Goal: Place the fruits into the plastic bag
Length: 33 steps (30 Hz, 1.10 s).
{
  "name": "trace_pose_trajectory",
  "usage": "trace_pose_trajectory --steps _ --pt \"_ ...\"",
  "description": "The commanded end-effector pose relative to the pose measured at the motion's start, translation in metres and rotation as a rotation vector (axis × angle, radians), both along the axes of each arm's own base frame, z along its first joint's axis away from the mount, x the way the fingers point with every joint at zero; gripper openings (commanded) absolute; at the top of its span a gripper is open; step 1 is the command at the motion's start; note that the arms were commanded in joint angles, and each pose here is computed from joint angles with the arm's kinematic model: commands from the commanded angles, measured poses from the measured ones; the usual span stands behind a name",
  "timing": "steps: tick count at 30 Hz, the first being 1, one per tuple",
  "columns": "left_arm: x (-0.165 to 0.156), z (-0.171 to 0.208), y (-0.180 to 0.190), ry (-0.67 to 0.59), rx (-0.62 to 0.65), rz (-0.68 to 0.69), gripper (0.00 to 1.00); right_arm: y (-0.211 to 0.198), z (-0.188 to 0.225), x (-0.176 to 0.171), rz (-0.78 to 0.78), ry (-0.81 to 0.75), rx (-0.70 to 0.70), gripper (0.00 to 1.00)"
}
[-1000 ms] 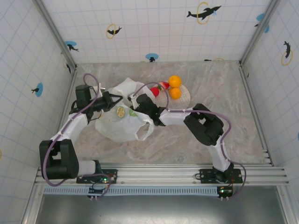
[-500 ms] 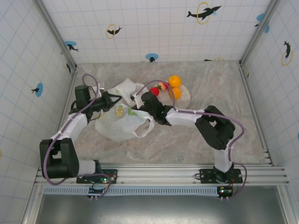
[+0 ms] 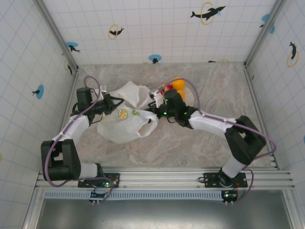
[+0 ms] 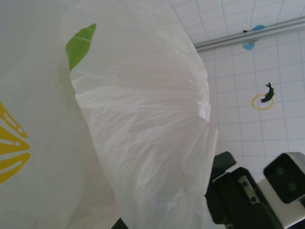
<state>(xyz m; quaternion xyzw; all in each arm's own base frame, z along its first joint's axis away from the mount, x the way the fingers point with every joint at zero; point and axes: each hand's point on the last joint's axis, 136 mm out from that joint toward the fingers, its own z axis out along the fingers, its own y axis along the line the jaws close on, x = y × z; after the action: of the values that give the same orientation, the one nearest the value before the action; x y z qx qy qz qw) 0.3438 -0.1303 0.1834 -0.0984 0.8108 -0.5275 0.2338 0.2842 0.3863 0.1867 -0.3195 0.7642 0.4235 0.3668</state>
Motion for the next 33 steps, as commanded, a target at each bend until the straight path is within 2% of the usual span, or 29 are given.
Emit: trace_pose_trajectory --steps 1,6,10,15,18,23,33 --pt "0.005 0.000 0.003 -0.011 0.027 0.005 0.00 -0.012 0.031 -0.010 0.041 -0.057 0.086 0.98" --pt "0.007 -0.002 0.004 -0.007 0.030 0.007 0.00 -0.041 0.047 -0.006 -0.014 -0.100 0.119 0.97" --pt "0.006 -0.004 0.004 0.003 0.028 0.005 0.00 -0.077 0.048 0.015 -0.147 -0.131 0.102 0.97" --pt "0.005 -0.002 0.004 -0.003 0.029 0.005 0.00 -0.145 0.016 0.075 -0.500 -0.166 -0.128 0.99" --pt "0.005 -0.002 0.004 -0.005 0.029 0.006 0.00 -0.178 -0.008 0.105 -0.621 -0.152 -0.285 1.00" --pt "0.005 -0.002 0.004 -0.003 0.028 0.005 0.00 -0.193 -0.048 0.134 -0.642 -0.094 -0.447 1.00" --pt "0.004 -0.002 0.003 -0.007 0.027 0.006 0.00 -0.180 -0.085 0.161 -0.571 -0.055 -0.575 1.00"
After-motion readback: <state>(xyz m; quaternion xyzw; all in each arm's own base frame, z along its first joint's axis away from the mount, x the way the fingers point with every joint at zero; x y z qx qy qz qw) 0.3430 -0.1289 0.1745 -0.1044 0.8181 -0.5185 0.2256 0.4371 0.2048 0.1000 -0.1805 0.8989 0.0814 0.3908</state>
